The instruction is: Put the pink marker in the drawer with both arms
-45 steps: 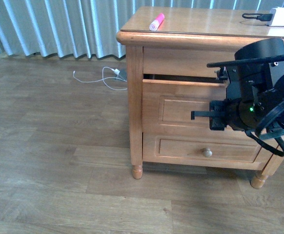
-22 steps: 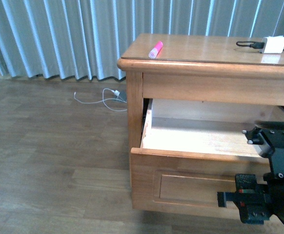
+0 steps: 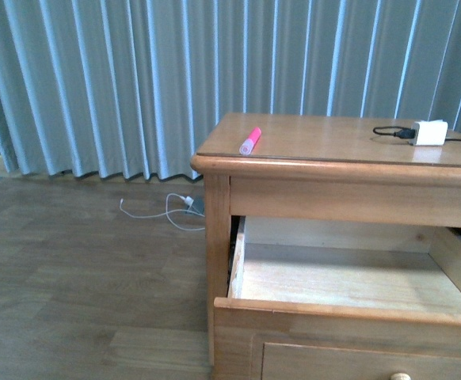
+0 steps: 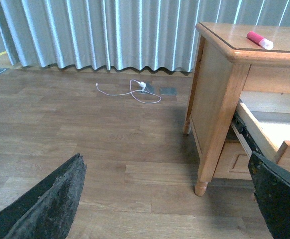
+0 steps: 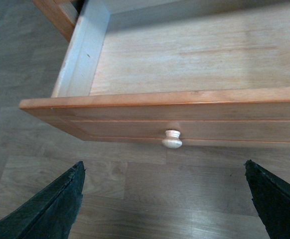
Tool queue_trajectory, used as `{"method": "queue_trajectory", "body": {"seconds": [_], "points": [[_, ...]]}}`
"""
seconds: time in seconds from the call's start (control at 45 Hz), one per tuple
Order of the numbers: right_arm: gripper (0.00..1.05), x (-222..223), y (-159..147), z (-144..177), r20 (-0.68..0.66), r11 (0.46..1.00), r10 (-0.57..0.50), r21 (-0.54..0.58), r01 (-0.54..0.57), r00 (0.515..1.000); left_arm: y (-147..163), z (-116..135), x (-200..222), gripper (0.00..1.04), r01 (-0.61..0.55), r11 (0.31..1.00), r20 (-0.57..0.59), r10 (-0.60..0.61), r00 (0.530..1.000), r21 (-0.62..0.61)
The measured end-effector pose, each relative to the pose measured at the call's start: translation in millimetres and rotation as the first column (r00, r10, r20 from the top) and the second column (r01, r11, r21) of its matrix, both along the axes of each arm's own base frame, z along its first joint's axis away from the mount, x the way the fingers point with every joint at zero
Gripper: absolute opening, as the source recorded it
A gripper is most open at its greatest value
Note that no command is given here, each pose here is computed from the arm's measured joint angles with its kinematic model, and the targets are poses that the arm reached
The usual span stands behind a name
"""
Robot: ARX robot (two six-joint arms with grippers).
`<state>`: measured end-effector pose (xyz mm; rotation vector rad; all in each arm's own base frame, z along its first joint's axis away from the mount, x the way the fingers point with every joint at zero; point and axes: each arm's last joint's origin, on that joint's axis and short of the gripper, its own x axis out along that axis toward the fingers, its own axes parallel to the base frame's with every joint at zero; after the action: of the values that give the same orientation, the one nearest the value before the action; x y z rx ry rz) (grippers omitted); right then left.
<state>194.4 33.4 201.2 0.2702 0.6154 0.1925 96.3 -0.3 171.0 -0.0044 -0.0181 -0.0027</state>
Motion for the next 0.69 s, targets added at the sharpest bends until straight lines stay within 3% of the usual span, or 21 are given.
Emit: {"method": "queue_trajectory", "body": {"seconds": [0.156, 0.333, 0.422, 0.489, 0.556, 0.689], "points": [[0.96, -42.3, -27.6, 15.9, 0.113, 1.000, -0.023, 0.003, 0.023, 0.993, 0.0, 0.0, 0.0, 0.99, 0.000, 1.000, 0.000, 0.000, 1.000, 0.000], [0.96, -81.2, -38.2, 14.8, 0.257, 0.999, -0.013, -0.028, 0.021, 0.966, 0.0, 0.0, 0.0, 0.99, 0.000, 1.000, 0.000, 0.000, 1.000, 0.000], [0.96, -82.5, -38.5, 15.2, 0.268, 0.999, -0.009, -0.043, 0.022, 0.963, 0.0, 0.0, 0.0, 0.99, 0.000, 1.000, 0.000, 0.000, 1.000, 0.000], [0.83, -81.5, -35.6, 6.3, 0.460, 0.973, -0.082, -0.155, 0.171, 0.884, 0.0, 0.0, 0.0, 0.99, 0.000, 1.000, 0.000, 0.000, 1.000, 0.000], [0.71, -84.2, -34.1, 3.9, 0.569, 0.955, -0.111, -0.166, 0.245, 0.815, 0.0, 0.0, 0.0, 0.99, -0.002, 1.000, 0.000, 0.002, 1.000, 0.000], [0.47, -86.1, -34.0, -2.3, 0.590, 0.949, -0.111, -0.176, 0.261, 0.800, 0.0, 0.0, 0.0, 0.99, 0.000, 1.000, 0.000, 0.000, 1.000, 0.000]]}}
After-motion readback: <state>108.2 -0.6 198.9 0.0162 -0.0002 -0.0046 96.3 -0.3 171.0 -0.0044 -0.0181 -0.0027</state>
